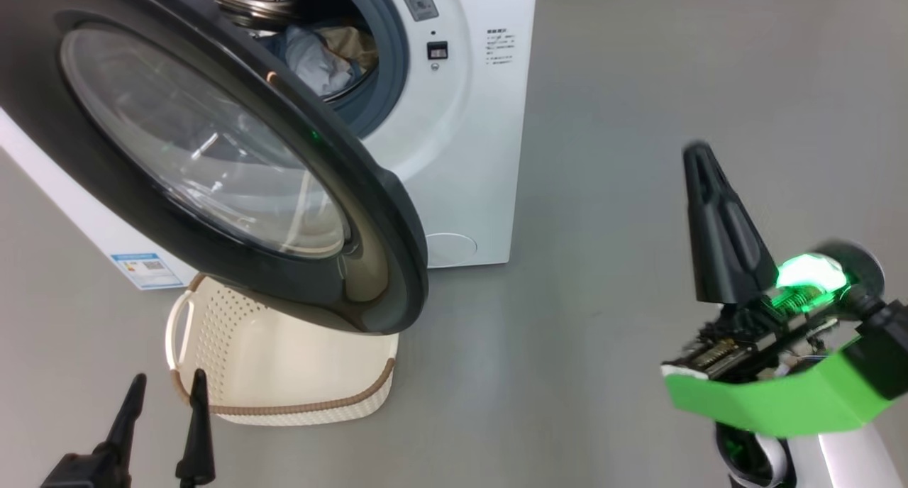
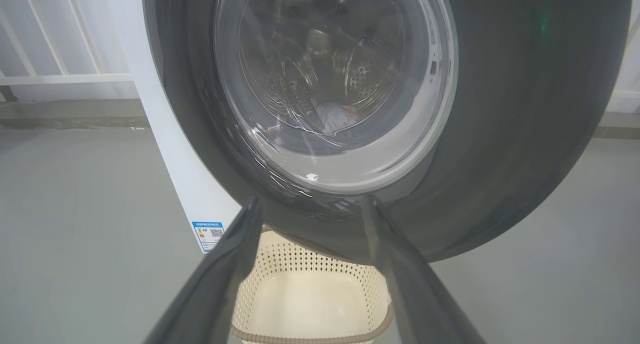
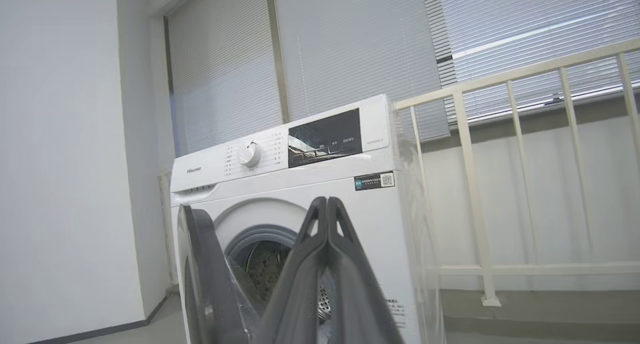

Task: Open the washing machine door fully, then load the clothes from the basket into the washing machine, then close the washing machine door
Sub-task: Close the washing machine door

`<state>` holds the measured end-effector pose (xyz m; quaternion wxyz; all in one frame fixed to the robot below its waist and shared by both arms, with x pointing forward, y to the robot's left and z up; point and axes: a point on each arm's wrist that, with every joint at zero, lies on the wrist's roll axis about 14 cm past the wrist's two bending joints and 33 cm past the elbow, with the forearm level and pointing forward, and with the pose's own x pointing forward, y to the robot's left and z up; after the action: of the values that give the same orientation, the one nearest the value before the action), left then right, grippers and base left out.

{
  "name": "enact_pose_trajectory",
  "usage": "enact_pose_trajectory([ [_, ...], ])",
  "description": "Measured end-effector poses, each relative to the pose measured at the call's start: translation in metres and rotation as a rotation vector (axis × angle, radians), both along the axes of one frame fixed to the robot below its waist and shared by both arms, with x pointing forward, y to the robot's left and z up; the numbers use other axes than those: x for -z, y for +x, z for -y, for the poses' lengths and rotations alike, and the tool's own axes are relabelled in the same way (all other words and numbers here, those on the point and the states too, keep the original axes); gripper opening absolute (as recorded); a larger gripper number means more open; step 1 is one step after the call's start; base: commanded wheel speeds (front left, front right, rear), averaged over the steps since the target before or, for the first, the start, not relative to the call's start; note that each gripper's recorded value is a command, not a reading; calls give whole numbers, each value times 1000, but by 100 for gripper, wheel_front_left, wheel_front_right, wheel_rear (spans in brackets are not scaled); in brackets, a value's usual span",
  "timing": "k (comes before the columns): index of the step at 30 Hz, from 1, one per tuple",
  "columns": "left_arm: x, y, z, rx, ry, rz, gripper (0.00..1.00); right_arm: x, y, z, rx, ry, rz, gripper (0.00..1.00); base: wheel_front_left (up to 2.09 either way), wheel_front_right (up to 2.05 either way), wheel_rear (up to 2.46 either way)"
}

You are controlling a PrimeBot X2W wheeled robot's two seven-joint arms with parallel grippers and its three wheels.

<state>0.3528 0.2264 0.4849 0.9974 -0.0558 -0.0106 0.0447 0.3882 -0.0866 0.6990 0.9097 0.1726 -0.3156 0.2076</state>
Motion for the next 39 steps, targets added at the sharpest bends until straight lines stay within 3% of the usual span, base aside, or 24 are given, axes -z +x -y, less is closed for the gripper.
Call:
enact_pose_trajectory([
  [4,-6,4,2,5,-2,19,100,-22,-16,-37,-138,-27,88,0,0,0,0],
  [9,-7,4,3,4,-3,22,100,-21,-29,-86,-317,-70,104,0,0,0,0],
  [10,-7,2,1,-3,-5,22,100,-11,-34,-109,-402,-95,74,0,0,0,0],
  [11,-7,2,1,-3,-5,22,100,-11,-34,-109,-402,-95,74,0,0,0,0],
  [15,-7,0,-3,-17,-9,21,100,10,-51,-155,-581,-139,24,0,0,0,0],
  [21,-9,0,-7,-34,-11,26,100,83,-70,-203,-770,-264,-172,0,0,0,0],
  [29,-1,1,-14,-58,-20,2,100,147,-52,-215,-791,-352,-348,0,0,0,0],
  [39,3,18,-14,-57,-29,-9,100,180,5,-204,-687,-346,-443,0,0,0,0],
])
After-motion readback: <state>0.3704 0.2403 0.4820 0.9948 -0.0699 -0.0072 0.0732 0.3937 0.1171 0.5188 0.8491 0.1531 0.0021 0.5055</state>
